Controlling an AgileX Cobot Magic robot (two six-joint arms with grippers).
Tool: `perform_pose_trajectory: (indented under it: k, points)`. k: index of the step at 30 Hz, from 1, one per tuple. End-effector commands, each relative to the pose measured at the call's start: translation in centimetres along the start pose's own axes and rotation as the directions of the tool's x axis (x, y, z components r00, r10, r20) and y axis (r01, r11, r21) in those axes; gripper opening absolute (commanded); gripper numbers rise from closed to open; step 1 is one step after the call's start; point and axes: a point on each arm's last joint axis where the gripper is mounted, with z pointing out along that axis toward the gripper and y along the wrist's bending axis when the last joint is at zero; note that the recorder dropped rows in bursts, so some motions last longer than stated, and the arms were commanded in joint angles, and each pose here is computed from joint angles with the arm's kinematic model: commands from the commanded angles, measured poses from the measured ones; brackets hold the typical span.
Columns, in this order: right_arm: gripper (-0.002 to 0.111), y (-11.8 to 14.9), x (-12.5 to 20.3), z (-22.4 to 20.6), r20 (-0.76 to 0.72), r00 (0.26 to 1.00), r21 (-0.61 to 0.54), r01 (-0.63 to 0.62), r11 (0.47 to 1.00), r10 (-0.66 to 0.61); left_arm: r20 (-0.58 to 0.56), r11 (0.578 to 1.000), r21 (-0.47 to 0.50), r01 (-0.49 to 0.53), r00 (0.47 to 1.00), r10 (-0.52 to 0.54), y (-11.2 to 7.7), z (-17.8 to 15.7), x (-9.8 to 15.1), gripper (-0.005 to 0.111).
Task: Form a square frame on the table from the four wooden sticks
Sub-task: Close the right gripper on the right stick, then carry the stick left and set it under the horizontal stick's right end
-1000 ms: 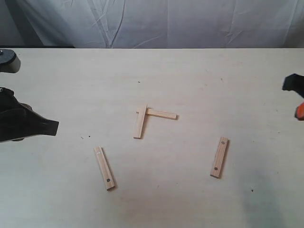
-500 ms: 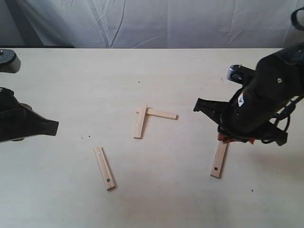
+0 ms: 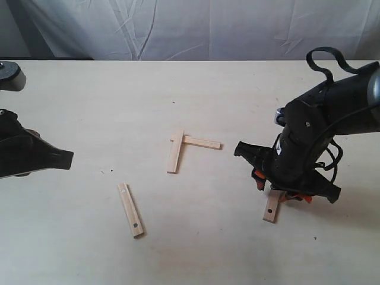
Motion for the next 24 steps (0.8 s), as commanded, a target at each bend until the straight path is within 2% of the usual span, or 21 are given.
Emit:
perform_pose_trajectory:
  k: [1, 4, 6, 9, 10, 11, 16, 24]
  points:
    - [0.044, 0.0, 0.1, 0.9, -0.009, 1.0, 0.024, 0.008, 1.0, -0.008, 0.014, 1.0, 0.007, 0.008, 1.0, -0.008, 0.0, -0.1, 0.0, 0.0]
    - [0.044, -0.1, 0.2, 1.2, -0.016, 1.0, 0.034, 0.009, 0.999, -0.008, 0.014, 1.0, 0.007, 0.008, 1.0, -0.008, 0.0, -0.1, 0.0, 0.0]
    - [0.039, -0.1, 0.2, 1.2, -0.016, 1.0, 0.035, 0.009, 0.999, -0.008, 0.014, 1.0, 0.007, 0.008, 1.0, -0.008, 0.0, -0.1, 0.0, 0.0]
    - [0.017, -0.2, 0.2, 1.2, -0.023, 1.0, 0.049, 0.02, 0.999, -0.018, 0.014, 1.0, 0.007, 0.008, 1.0, -0.008, 0.0, -0.1, 0.0, 0.0]
    - [0.005, -0.2, 0.3, 1.2, -0.031, 0.999, 0.054, 0.032, 0.998, -0.03, 0.014, 1.0, 0.007, 0.008, 1.0, -0.008, 0.0, -0.1, 0.0, 0.0]
    - [-0.001, -0.2, 0.4, 1.2, -0.035, 0.998, 0.057, 0.048, 0.997, -0.046, 0.014, 1.0, 0.007, 0.008, 1.0, -0.008, 0.0, -0.1, 0.0, 0.0]
    - [0.0, 0.4, 0.2, 0.5, -0.014, 0.996, 0.023, 0.09, 0.996, -0.089, 0.014, 1.0, 0.007, 0.008, 1.0, -0.008, 0.0, -0.1, 0.0, 0.0]
    - [0.0, 4.9, -2.2, -3.5, 0.068, 0.973, -0.137, 0.228, 0.964, -0.22, 0.014, 1.0, 0.007, 0.008, 1.0, -0.008, 0.0, -0.1, 0.0, 0.0]
